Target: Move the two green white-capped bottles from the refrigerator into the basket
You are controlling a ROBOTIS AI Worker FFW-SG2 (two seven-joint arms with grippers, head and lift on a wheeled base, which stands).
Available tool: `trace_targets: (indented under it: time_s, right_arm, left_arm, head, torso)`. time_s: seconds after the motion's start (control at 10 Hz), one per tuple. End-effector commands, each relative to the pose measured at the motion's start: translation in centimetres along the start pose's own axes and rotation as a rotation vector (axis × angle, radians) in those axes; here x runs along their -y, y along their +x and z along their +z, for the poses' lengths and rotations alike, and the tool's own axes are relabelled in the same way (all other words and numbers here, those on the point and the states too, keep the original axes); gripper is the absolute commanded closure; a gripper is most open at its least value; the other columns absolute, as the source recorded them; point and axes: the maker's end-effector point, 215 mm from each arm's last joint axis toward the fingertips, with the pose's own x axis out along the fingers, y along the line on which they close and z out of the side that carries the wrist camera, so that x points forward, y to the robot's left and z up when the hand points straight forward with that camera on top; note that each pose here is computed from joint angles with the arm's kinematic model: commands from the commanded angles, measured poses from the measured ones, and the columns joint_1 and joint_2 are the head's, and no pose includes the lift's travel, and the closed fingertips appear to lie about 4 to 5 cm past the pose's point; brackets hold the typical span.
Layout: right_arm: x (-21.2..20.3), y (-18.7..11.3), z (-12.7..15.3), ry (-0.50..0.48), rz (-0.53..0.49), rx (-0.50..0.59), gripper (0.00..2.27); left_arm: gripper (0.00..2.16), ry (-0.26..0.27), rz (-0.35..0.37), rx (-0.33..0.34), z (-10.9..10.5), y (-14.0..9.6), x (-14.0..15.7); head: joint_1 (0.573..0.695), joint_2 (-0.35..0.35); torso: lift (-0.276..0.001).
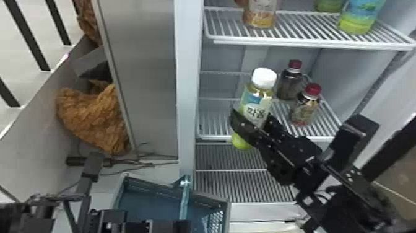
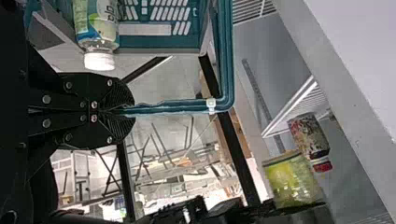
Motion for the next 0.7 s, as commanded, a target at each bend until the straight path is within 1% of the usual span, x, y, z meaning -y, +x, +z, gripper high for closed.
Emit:
trace_targets:
  time_s: [0.0,0.2,0.4,0.6]
  right_arm:
    - [-0.4,-1.7,-0.5,0.015,-0.003,-0.041,0.96]
    - [-0.7,-3.8,-1.3,0.034,-0.007,-0.093,0.94]
    - [-1.7,-5.6,-2.6,0.077,0.014,-0.15,0.94]
    - [-3.3,-6.2,-3.8,0.13,0.059,-0.188,0.94]
  left_arm:
    - [1.18,0.003,0.007,-0.002,0.0,0.0,-0.1]
    - [1.18,0.005,0.012,-0.002,0.1,-0.1,-0.3]
    - [1.18,0.005,0.017,-0.002,0.2,-0.2,-0.4]
    - [1.18,0.008,0.021,-0.001,0.2,-0.2,-0.5]
  head:
    - [0.695,-0.092]
    - [0.695,-0.1]
    - [0.695,-0.11]
    - [0.695,-0.11]
  torso:
    - [-0.263]
    - [-0.263]
    - [-0.263]
    - [-0.263]
